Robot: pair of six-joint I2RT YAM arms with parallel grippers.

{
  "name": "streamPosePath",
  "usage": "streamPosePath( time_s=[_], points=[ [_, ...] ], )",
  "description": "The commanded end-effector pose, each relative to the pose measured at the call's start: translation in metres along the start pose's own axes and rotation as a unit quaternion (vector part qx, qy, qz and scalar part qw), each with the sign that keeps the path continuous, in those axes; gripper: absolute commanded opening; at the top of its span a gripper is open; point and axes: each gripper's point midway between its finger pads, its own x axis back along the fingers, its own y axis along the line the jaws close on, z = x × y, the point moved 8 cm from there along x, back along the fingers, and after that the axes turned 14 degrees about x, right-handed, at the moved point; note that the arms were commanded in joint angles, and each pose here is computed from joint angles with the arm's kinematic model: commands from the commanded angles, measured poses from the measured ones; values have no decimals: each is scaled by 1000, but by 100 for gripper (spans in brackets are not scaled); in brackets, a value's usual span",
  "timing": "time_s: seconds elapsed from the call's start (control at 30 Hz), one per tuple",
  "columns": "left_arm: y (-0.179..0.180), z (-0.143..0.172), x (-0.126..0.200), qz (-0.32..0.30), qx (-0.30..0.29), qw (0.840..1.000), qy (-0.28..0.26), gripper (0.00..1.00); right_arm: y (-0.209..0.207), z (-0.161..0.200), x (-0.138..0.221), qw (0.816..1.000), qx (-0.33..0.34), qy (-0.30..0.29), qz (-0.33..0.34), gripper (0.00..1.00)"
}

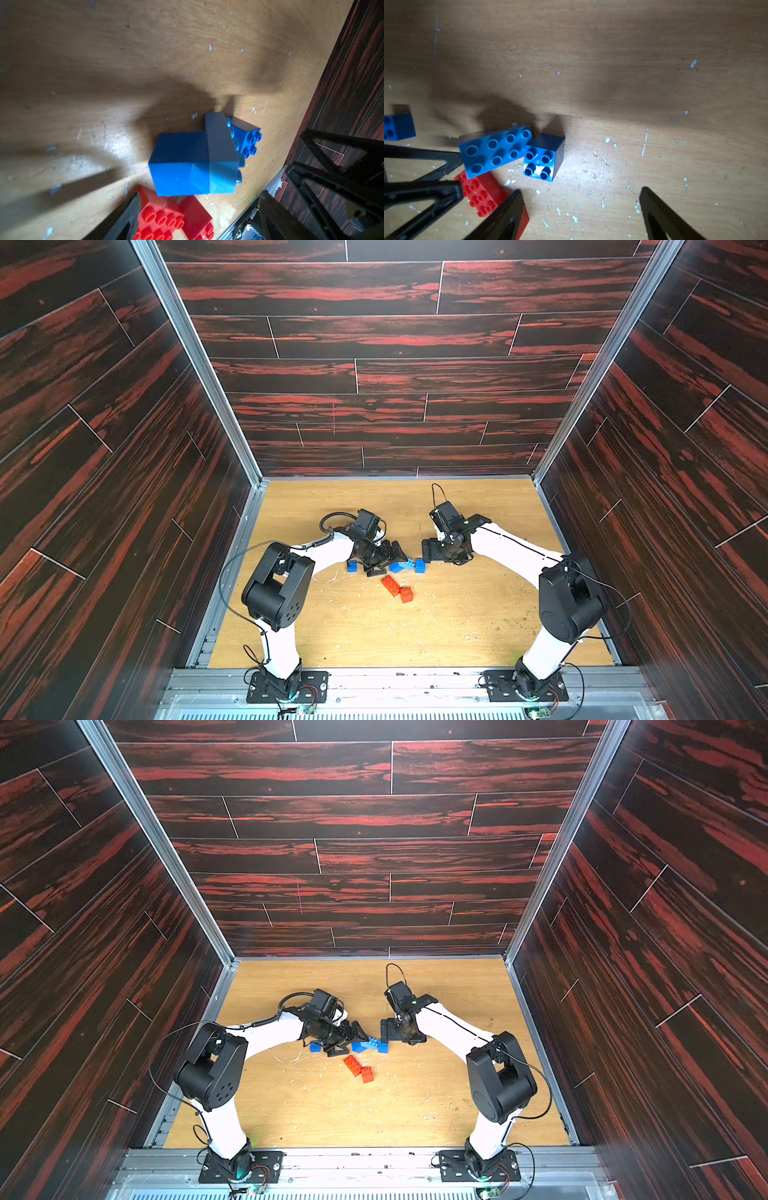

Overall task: Assemble a giraffe with lego
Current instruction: Adjust the lego brick at the center of the board.

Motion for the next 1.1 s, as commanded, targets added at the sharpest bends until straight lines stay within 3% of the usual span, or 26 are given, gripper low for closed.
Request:
streamPosePath(
  time_s=[0.0, 0.67, 1.07],
  points=[
    [-3, -5, -4, 1, 2, 1000, -3, 88, -2, 3, 9, 1000, 4, -4, 2, 90],
    [0, -14, -17, 4, -12, 1000, 1, 74, -5, 7, 11, 1000, 4, -1, 3, 89],
    [4, -23, 6, 104, -15, 994, -19, 66, 13, 6, 17, 995, 17, -33, -96, 89]
  ],
)
